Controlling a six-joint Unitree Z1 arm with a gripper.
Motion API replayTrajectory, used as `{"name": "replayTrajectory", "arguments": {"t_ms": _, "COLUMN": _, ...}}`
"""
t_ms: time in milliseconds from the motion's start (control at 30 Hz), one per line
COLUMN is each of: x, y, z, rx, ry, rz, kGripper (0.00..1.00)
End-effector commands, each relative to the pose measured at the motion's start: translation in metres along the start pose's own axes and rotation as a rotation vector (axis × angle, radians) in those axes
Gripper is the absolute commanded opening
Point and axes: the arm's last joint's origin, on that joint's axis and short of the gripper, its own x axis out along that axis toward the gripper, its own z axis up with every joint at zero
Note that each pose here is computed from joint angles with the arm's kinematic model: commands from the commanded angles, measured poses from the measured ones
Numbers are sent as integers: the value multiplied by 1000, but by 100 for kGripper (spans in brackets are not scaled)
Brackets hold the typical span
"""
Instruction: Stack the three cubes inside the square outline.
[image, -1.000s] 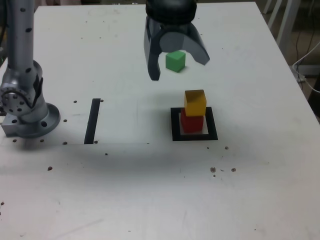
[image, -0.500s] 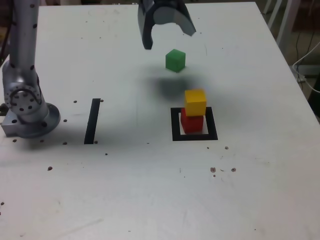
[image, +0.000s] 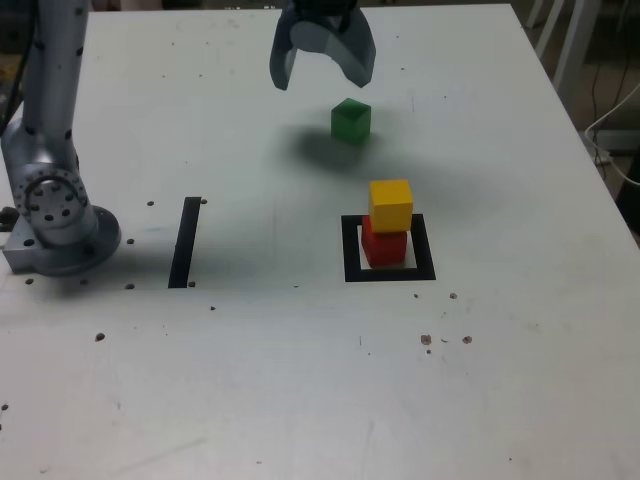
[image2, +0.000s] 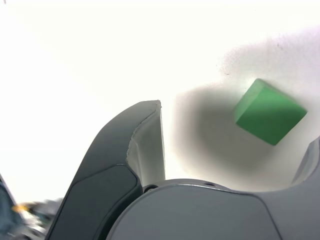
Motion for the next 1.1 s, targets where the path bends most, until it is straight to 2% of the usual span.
{"name": "replayTrajectory", "arguments": {"t_ms": 0, "x": 4, "y": -1, "z": 2, "rx": 73, "ry": 7, "rz": -1, "kGripper": 99}}
{"name": "replayTrajectory", "arguments": {"t_ms": 100, "x": 7, "y": -3, "z": 8, "rx": 130, "ry": -8, "rz": -8, "kGripper": 99}}
{"name": "replayTrajectory", "arguments": {"t_ms": 300, "x": 18, "y": -4, "z": 30, "rx": 211, "ry": -75, "rz": -31, "kGripper": 99}}
{"name": "replayTrajectory", "arguments": {"t_ms": 567, "x": 35, "y": 5, "z": 52, "rx": 221, "ry": -58, "rz": -53, "kGripper": 97}}
{"name": "replayTrajectory", "arguments": {"t_ms": 733, "x": 36, "y": 9, "z": 56, "rx": 217, "ry": -50, "rz": -48, "kGripper": 93}}
{"name": "replayTrajectory", "arguments": {"t_ms": 867, "x": 35, "y": 11, "z": 57, "rx": 210, "ry": -49, "rz": -49, "kGripper": 88}}
{"name": "replayTrajectory", "arguments": {"t_ms": 1067, "x": 38, "y": 11, "z": 60, "rx": 205, "ry": -68, "rz": -70, "kGripper": 77}}
